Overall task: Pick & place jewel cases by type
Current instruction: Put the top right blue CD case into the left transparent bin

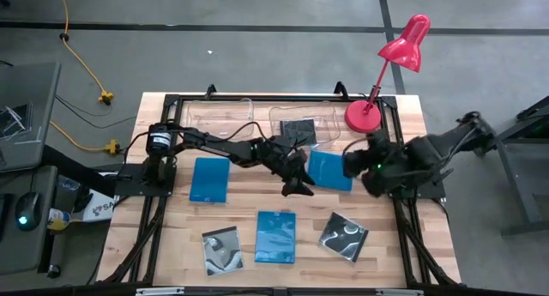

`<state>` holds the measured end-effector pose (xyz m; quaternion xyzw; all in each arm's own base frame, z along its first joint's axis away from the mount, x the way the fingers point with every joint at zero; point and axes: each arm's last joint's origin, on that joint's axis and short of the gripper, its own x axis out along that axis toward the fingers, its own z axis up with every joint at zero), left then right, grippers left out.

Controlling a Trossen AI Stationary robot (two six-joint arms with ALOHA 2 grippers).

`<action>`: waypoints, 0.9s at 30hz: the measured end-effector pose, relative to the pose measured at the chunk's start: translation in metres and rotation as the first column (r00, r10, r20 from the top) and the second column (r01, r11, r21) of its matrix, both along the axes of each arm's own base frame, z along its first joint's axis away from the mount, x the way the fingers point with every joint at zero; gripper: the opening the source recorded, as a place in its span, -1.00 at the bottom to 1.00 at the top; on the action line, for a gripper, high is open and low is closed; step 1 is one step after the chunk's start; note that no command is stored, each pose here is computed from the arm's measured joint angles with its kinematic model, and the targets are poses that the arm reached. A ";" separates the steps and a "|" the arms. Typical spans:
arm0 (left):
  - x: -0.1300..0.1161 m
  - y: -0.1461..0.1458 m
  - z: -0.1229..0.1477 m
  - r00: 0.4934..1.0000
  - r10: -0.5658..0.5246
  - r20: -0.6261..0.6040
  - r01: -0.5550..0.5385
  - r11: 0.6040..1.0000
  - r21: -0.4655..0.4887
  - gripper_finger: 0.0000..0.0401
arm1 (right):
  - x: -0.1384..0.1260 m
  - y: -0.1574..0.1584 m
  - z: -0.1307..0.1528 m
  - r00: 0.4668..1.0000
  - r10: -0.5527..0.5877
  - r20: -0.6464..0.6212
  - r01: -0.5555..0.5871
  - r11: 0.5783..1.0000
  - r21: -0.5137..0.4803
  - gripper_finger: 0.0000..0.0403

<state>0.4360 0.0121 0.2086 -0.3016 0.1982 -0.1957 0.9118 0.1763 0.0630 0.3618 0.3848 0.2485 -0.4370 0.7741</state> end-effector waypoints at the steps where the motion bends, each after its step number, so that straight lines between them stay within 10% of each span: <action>1: 0.000 0.003 0.000 1.000 -0.002 0.000 0.002 1.000 -0.002 0.45 | -0.004 -0.005 -0.009 1.000 -0.011 0.016 0.011 1.000 0.023 -0.46; 15: -0.005 0.033 -0.007 0.994 0.067 -0.081 -0.067 0.998 -0.004 0.45 | -0.029 -0.033 -0.150 0.969 -0.166 0.185 0.068 0.894 0.443 -0.46; 27: -0.019 0.045 -0.033 0.922 0.210 -0.325 -0.162 0.972 0.168 0.45 | -0.037 -0.033 -0.177 0.992 -0.100 0.073 0.050 0.865 0.500 -0.46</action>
